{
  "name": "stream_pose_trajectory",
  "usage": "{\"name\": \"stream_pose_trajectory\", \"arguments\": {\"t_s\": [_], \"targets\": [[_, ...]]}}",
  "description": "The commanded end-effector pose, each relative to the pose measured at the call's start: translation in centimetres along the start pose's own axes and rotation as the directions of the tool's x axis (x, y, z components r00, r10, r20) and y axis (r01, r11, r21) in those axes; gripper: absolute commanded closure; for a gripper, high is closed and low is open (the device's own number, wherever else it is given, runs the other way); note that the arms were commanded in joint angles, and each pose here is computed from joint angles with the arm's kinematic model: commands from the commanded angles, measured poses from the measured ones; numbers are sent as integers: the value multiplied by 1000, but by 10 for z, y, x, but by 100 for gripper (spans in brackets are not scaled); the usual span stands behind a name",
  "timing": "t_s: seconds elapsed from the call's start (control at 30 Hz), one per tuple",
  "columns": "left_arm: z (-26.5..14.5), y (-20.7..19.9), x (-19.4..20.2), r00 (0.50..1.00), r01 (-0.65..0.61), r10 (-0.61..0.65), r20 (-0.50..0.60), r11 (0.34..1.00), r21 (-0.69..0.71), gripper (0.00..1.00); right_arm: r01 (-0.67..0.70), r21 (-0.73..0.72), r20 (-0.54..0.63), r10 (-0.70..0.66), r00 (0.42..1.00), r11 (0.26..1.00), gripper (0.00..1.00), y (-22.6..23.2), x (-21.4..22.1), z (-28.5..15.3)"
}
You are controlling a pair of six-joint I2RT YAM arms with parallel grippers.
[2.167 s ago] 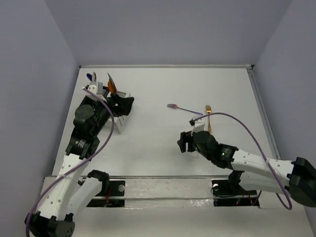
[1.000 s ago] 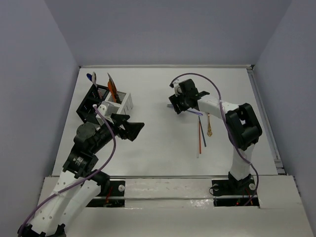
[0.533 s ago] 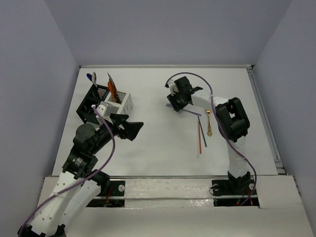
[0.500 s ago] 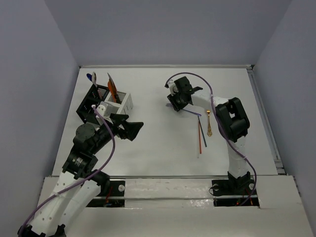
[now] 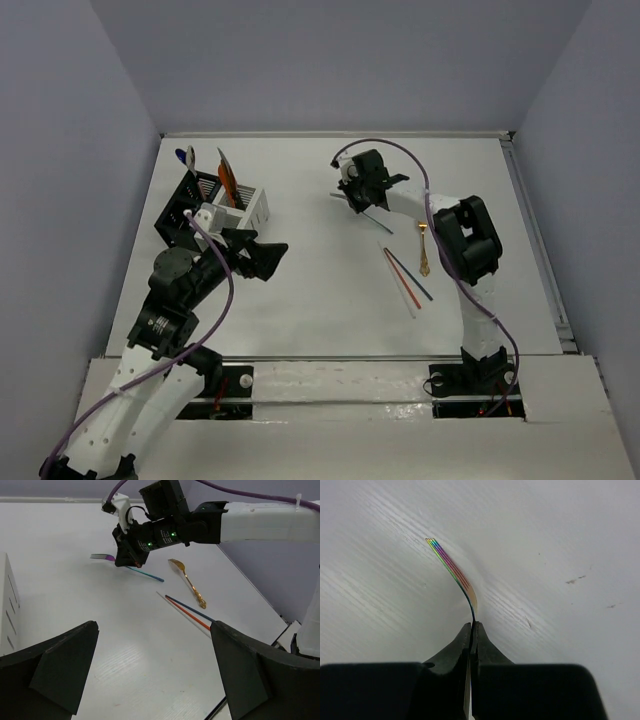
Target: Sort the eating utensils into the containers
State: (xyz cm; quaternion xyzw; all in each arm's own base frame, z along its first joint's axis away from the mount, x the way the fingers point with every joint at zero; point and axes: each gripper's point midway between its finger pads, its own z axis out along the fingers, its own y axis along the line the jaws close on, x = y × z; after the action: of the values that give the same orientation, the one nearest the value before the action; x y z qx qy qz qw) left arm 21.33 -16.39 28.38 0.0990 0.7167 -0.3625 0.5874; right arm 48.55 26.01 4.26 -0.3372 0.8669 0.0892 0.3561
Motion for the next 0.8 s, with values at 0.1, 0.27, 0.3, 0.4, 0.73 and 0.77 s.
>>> {"name": "stream_pose_trajectory", "arguments": {"t_s": [0.1,0.27,0.3,0.4,0.73,0.77], "targets": [[5,6,-21,998,33,-31,57,999,-33,5,-27,24,421,15,907,999,100,-8,-116,-86],[13,11,-19,988,138,-134,79,990,-44,11,-51,-140,506,116,855,989,100,37,-112,-134],[16,14,-12,984,165,-162,70,985,-51,15,-42,-167,517,124,847,985,100,51,-111,-141],[23,7,-13,968,234,-234,92,972,11,19,-82,-288,514,226,827,954,100,80,-103,-161],[49,3,0,937,328,-339,89,937,116,26,-115,-633,404,453,795,766,100,165,-77,-225],[51,3,3,938,325,-335,84,939,113,26,-129,-652,382,471,795,747,100,168,-74,-228]]}}
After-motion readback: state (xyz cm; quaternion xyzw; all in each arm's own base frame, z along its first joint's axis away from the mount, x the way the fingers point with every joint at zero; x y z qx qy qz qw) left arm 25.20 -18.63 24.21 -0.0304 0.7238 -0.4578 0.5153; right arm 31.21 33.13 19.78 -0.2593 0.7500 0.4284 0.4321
